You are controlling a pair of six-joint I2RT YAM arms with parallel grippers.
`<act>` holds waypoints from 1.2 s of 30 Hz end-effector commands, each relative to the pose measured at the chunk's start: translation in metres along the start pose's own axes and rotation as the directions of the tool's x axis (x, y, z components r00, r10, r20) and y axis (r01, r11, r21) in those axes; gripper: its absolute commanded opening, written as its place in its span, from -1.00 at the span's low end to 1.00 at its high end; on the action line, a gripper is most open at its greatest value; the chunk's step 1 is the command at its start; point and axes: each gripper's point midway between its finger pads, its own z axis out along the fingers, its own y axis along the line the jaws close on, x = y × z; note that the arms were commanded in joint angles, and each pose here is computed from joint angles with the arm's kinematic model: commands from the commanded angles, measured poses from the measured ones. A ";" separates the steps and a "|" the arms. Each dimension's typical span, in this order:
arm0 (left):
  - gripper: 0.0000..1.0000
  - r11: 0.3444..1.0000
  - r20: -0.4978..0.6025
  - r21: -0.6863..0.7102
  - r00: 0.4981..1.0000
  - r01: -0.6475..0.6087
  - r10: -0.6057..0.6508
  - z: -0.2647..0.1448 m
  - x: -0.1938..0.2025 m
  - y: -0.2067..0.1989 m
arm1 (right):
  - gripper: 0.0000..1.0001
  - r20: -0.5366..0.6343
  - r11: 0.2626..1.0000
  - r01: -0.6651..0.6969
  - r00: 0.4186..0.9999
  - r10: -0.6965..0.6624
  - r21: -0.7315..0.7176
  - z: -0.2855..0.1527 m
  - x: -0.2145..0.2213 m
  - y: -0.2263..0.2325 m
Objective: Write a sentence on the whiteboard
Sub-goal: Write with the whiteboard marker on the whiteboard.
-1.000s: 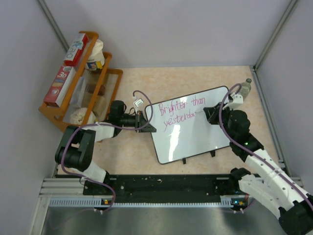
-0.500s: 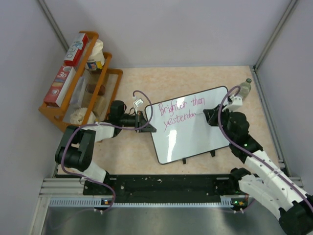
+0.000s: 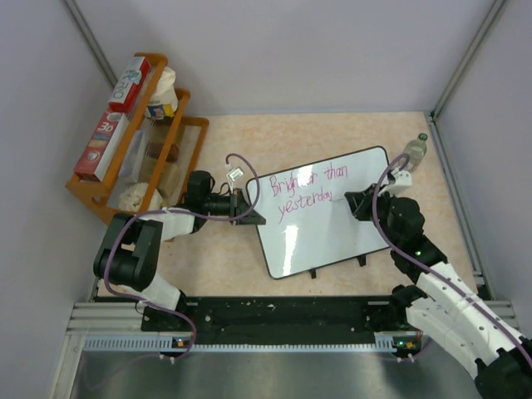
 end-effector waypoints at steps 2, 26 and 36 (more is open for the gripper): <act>-1.00 0.982 -0.016 -0.067 0.984 -0.177 0.176 0.006 0.013 0.022 | -1.00 -0.063 1.000 -0.007 0.998 0.008 0.016 -0.003 0.022 -0.010; -1.00 0.977 -0.002 -0.088 0.981 -0.194 0.194 0.004 0.008 0.021 | -1.00 -0.030 0.987 -0.112 0.994 0.109 -0.115 -0.027 0.003 0.021; -0.36 0.969 0.036 -0.111 0.974 -0.218 0.224 0.001 0.000 0.014 | -1.00 -0.017 0.977 -0.142 0.990 0.141 -0.160 -0.037 -0.004 0.030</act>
